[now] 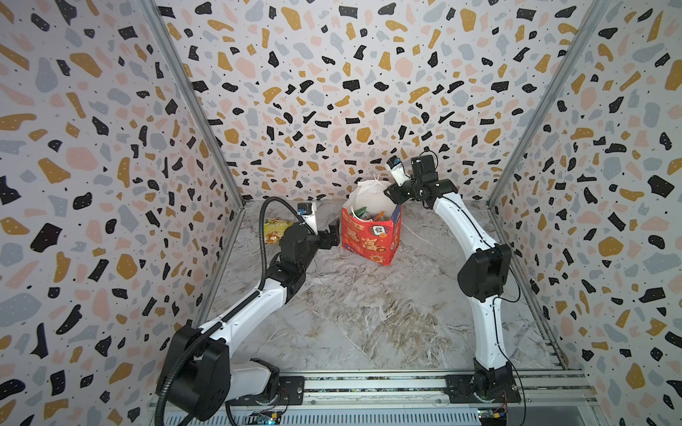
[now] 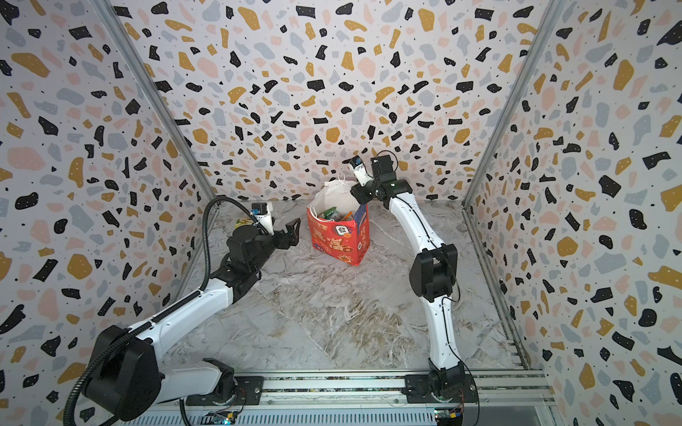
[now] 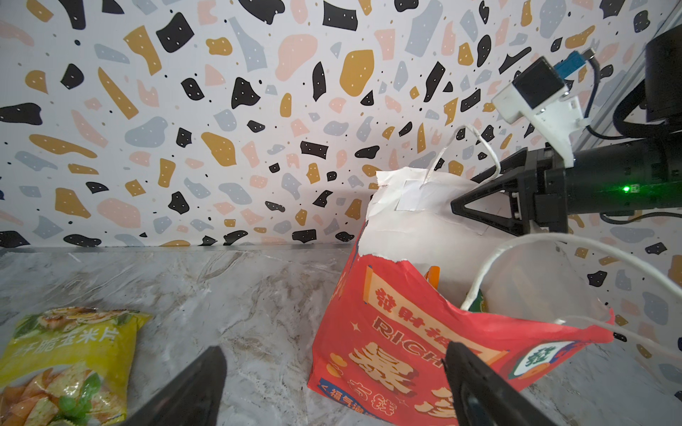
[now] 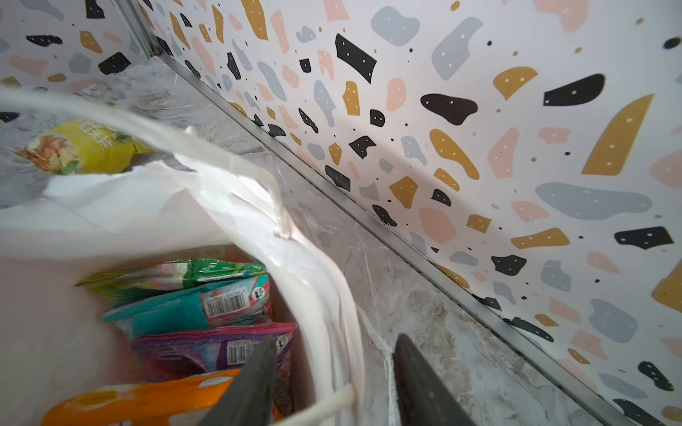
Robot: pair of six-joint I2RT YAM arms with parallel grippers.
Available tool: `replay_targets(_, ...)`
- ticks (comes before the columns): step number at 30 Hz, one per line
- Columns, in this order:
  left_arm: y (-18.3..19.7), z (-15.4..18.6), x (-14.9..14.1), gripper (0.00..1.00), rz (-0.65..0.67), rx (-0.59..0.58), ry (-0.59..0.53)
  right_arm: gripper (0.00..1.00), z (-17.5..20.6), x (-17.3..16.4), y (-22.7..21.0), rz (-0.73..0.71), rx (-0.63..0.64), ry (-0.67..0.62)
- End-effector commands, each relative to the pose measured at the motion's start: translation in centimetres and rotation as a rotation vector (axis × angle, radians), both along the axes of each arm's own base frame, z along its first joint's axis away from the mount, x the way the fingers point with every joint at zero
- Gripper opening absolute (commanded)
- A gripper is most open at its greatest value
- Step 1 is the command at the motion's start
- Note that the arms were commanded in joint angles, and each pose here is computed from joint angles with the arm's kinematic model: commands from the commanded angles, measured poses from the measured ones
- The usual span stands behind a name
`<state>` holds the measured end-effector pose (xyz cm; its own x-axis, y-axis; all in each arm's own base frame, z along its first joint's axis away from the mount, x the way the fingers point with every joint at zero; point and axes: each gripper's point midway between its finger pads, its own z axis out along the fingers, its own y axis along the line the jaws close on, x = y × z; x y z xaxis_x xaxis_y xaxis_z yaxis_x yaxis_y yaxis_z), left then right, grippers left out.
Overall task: Take the snacks out of the paper bag
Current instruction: Pick up the paper bag from the top-center of the table.
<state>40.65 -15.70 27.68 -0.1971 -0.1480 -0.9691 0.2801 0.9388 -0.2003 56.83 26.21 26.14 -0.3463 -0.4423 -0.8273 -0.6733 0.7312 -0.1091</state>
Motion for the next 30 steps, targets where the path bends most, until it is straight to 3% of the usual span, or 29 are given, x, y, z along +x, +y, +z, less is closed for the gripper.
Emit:
replay_targets(1,-0.3,2.5,0.4,0.93,-0.006,-0.013,-0.071,0.34,3.1,-0.9,-0.2,-0.004,0.01,-0.037)
replay_targets(5,-0.4,2.5,0.6,0.93,-0.006,-0.014,-0.069,0.15,3.0,-0.9,-0.3,0.0,-0.003,-0.042)
replay_targets(11,-0.6,2.8,0.7,0.93,-0.01,-0.018,-0.067,0.01,3.5,-0.5,-1.3,-0.024,-0.01,-0.056)
replay_targets(20,-1.6,4.3,-0.2,0.94,-0.033,0.045,-0.08,0.0,5.2,0.4,-4.2,-0.078,-0.004,-0.09)
replay_targets(30,-3.4,6.3,-2.4,0.93,-0.07,0.066,-0.121,0.0,9.6,1.4,-7.2,-0.066,-0.032,-0.235)
